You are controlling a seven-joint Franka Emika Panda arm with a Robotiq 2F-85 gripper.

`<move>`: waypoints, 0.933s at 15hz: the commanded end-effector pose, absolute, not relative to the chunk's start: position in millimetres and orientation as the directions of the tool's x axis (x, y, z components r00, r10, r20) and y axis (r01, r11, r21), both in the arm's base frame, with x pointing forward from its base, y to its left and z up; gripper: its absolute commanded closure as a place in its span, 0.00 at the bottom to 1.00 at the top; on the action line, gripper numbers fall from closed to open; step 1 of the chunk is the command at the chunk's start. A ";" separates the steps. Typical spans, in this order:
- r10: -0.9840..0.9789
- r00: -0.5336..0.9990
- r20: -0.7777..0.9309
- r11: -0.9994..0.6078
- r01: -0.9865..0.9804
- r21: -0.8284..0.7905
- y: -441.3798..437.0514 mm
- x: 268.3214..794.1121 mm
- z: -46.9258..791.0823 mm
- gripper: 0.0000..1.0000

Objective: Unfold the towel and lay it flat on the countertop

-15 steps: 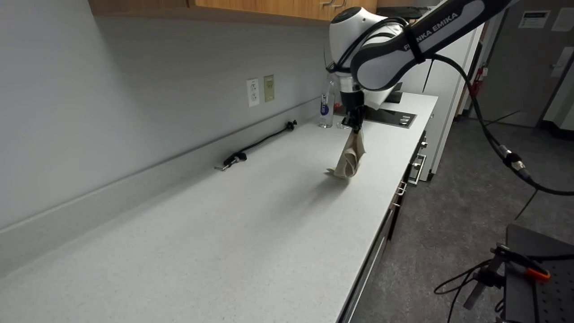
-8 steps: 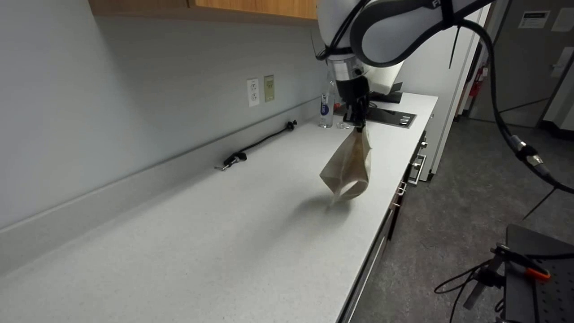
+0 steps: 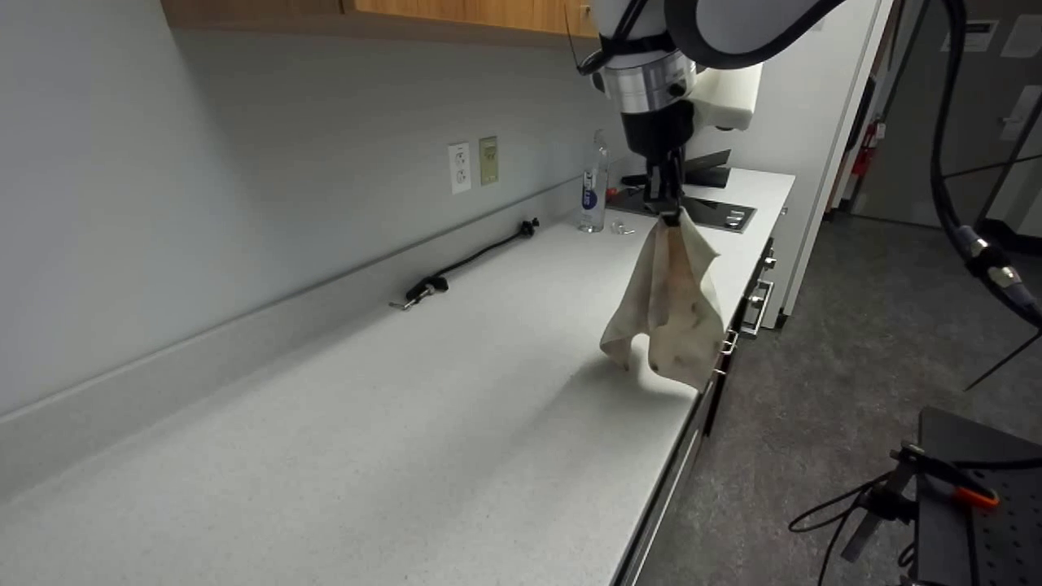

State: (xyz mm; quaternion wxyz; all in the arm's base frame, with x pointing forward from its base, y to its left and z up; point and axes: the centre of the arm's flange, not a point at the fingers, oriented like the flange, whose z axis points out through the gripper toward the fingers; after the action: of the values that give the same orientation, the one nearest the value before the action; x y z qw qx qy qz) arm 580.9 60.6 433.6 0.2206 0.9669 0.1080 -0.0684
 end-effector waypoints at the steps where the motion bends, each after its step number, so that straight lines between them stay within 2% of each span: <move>1: 0.201 0.966 -0.165 -0.887 0.251 0.388 67.1 566.8 449.4 0.99; 14: 0.351 0.930 -0.112 -0.883 0.368 0.290 166.4 550.6 462.4 0.99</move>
State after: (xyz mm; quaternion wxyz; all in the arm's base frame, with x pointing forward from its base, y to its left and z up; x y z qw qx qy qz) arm 559.8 153.0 445.4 0.1711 0.9697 0.1675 -0.0479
